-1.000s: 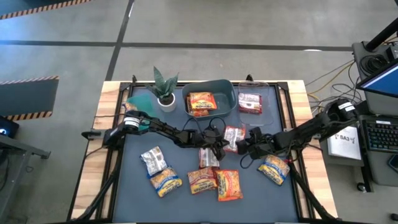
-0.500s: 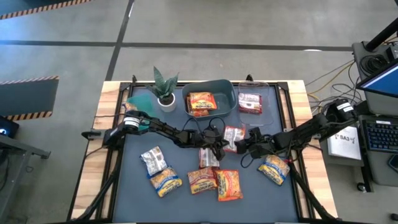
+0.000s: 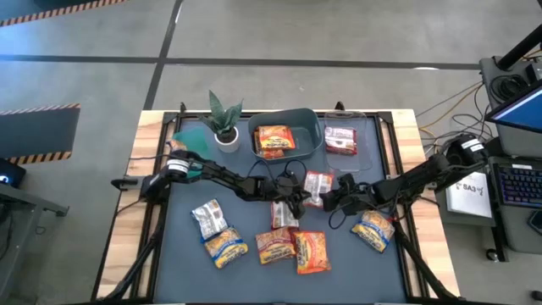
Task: Sort Maruchan noodles
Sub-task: Put the orange noodle pack into the blue bin
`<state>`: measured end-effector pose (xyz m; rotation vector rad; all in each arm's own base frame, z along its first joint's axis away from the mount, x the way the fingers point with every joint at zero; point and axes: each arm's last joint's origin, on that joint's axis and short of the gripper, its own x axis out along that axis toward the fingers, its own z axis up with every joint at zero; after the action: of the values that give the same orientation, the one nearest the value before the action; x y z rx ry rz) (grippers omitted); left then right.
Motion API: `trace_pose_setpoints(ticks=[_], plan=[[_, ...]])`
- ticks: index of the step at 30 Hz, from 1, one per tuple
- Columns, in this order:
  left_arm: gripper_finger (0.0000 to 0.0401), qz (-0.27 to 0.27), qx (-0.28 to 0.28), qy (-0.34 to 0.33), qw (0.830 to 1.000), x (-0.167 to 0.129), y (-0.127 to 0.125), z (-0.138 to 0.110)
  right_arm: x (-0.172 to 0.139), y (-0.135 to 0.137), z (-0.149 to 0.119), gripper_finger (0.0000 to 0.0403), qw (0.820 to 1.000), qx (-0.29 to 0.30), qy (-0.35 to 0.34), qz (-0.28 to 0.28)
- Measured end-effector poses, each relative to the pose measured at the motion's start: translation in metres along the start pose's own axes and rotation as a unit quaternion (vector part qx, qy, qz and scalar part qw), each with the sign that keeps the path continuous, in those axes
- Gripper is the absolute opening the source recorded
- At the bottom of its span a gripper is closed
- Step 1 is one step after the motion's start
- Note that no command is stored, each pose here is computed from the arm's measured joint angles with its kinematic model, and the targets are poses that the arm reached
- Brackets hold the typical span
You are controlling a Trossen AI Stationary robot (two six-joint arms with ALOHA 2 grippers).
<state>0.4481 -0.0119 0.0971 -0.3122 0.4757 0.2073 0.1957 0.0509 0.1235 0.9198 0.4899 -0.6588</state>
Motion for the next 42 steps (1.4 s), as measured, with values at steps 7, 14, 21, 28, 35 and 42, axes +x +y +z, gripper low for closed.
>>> trace_pose_setpoints(ticks=[7,14,21,28,35,42], plan=[[0.0,-0.006,0.014,-0.002,1.0,-0.009,-0.003,0.009,-0.002,0.012,0.003,0.0199,0.999,-0.037,-0.004,0.02],[0.0,-0.007,0.027,-0.007,1.0,-0.015,-0.005,0.016,-0.002,0.016,0.005,0.0198,0.998,-0.05,-0.005,0.027],[0.0046,-0.014,0.047,-0.004,0.999,-0.028,-0.011,0.028,-0.002,0.017,0.005,0.0198,0.998,-0.054,-0.006,0.028],[0.0109,-0.016,0.121,0.0,0.993,-0.061,-0.024,0.056,-0.003,0.025,0.007,0.0198,0.996,-0.078,-0.013,0.045],[0.0131,-0.012,0.186,-0.052,0.981,-0.125,-0.04,0.083,-0.01,0.057,0.019,0.0198,0.988,-0.123,-0.037,0.08],[0.0132,0.053,0.178,-0.101,0.977,-0.191,-0.025,0.078,-0.016,0.079,0.029,0.0198,0.985,-0.145,-0.043,0.079]])
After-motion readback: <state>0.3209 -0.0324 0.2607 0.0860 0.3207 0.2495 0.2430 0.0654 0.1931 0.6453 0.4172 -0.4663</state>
